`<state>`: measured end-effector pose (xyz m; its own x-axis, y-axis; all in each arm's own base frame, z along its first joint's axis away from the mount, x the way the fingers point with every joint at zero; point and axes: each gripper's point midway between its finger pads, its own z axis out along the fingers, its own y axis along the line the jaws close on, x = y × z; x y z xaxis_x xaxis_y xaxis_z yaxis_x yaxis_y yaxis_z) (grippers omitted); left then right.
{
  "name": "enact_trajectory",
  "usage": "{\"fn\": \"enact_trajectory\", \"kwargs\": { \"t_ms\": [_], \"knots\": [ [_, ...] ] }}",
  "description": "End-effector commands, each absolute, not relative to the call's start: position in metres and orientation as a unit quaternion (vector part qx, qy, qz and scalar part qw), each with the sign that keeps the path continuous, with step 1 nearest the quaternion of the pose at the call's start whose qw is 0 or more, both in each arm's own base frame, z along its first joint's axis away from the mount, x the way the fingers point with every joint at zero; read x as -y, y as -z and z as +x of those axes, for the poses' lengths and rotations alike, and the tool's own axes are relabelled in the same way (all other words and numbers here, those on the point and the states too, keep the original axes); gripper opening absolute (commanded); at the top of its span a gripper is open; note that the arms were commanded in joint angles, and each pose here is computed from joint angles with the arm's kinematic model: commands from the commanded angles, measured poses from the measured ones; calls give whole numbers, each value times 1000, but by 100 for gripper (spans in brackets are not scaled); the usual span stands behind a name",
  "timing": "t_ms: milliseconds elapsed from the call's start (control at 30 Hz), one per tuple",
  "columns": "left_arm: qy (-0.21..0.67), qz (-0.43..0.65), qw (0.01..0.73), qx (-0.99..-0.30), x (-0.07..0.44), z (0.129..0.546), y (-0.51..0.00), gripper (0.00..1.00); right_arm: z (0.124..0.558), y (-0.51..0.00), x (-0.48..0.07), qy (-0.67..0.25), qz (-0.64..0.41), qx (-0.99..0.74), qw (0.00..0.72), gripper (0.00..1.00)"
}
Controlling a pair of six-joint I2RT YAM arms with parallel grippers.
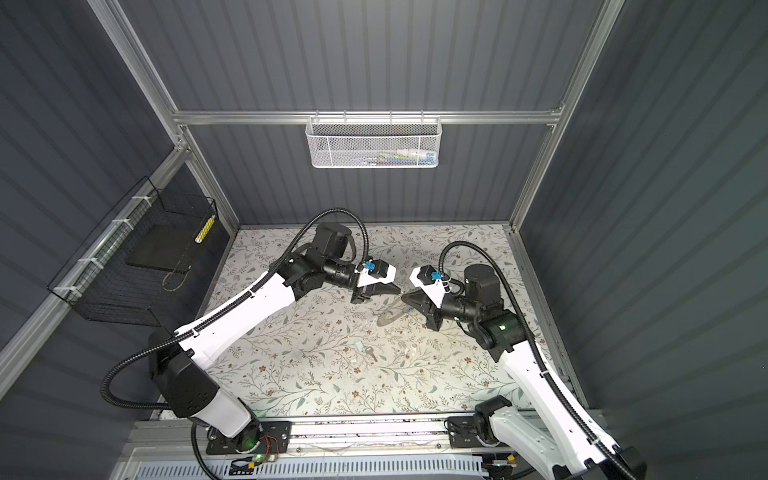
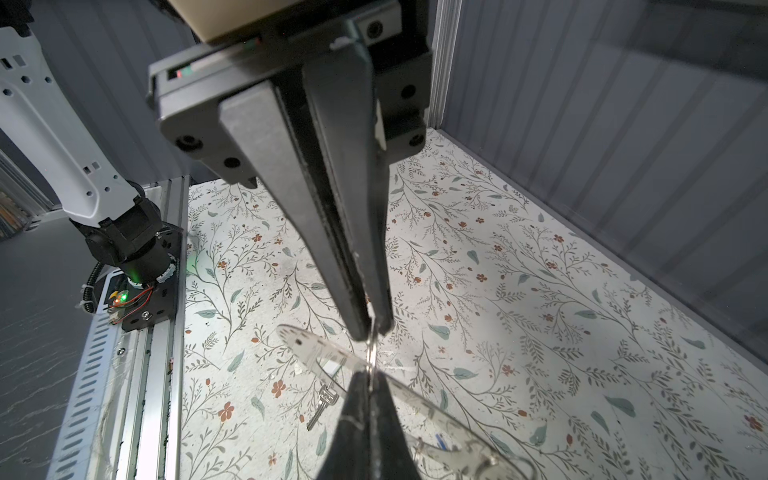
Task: Put the keys on the keyring
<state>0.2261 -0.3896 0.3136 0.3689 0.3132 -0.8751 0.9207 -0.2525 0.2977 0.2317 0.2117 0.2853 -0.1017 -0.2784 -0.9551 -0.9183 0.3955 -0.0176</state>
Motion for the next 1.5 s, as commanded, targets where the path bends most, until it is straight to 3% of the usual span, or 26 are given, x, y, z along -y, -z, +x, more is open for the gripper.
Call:
{"fn": "enact_trajectory", "kwargs": {
  "t_ms": [0, 133, 433, 667, 933, 1033, 1467],
  "knots": [
    [359, 713, 422, -429, 392, 223, -315, 8, 229, -304, -215, -321, -458, -647, 518, 0],
    [360, 714, 418, -431, 393, 224, -313, 14, 229, -305, -215, -319, -460, -646, 519, 0],
    [358, 717, 412, -434, 394, 225, -308, 15, 229, -306, -215, -318, -462, -645, 519, 0],
    [361, 718, 412, -430, 394, 224, -309, 1, 230, -304, -215, -317, -462, -646, 518, 3],
    [364, 712, 425, -423, 390, 224, -310, 0, 236, -291, -202, -273, -445, -672, 525, 33],
    [374, 699, 436, -425, 385, 227, -315, 0, 237, -283, -196, -257, -433, -685, 526, 40],
    [339, 627, 462, -527, 316, 265, -304, 0, 223, -233, -203, -285, -420, -714, 483, 42]
  ]
}}
